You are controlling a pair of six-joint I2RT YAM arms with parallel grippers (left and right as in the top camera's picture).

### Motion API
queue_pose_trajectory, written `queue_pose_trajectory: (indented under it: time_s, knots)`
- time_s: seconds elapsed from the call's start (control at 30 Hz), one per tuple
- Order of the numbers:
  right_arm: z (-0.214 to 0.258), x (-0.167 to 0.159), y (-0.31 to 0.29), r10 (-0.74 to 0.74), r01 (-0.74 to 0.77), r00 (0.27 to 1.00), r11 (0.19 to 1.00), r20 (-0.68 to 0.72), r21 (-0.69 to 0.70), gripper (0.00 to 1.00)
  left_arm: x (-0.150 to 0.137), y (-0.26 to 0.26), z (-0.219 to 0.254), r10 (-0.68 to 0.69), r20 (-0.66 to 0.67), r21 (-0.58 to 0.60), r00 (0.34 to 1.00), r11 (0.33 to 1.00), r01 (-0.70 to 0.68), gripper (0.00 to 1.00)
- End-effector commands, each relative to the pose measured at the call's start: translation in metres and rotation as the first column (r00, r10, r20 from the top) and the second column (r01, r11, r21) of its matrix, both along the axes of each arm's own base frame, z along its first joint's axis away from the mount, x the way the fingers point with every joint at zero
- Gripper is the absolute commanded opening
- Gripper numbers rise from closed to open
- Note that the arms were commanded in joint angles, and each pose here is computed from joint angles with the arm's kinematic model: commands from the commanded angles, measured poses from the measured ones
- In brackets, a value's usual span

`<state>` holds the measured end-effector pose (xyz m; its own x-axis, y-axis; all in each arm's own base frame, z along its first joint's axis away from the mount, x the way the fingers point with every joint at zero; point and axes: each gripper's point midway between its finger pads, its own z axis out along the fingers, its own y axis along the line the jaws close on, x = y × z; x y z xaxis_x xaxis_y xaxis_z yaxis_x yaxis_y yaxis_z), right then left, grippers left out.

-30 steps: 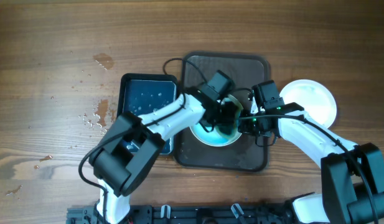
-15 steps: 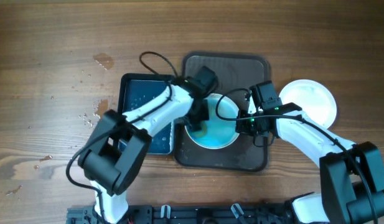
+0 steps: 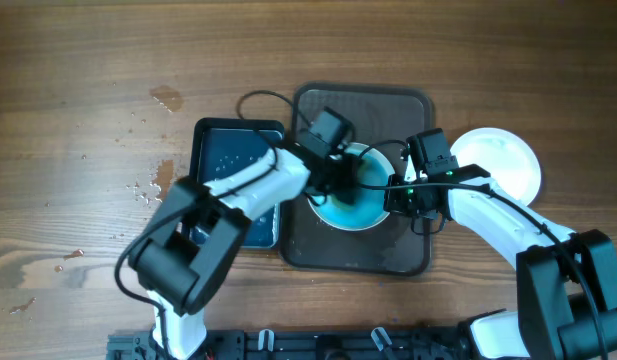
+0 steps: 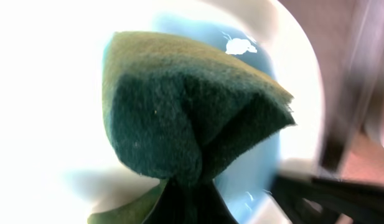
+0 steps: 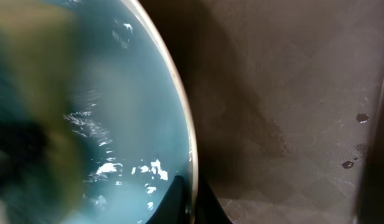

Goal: Clean dirty plates on tray and stack at the side
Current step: 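Scrub the last plate with the sponge while the right gripper holds it, then return the sponge to the water tray and raise the left gripper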

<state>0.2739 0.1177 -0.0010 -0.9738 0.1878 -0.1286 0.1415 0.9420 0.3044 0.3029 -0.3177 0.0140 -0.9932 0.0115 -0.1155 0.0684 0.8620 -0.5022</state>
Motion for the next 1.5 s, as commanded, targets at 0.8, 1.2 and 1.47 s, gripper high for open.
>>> queue_pose_trajectory:
  time_s: [0.8,1.2,1.47]
  knots:
    - [-0.017,-0.02,0.002,0.057,-0.058,0.996,0.998,-0.066,-0.018,0.04,-0.013,0.151,0.13,0.294,0.199,0.225,0.935,0.915,-0.336,0.04]
    - [-0.013,-0.002,0.008,0.057,-0.057,0.998,0.998,0.011,0.002,0.04,-0.014,0.246,0.029,0.455,0.1,0.286,0.885,0.839,-0.463,0.15]
    - [0.086,-0.006,0.009,0.116,-0.118,0.989,0.993,0.088,0.015,0.04,-0.009,0.243,0.154,0.393,0.222,0.198,0.892,0.878,-0.436,0.75]
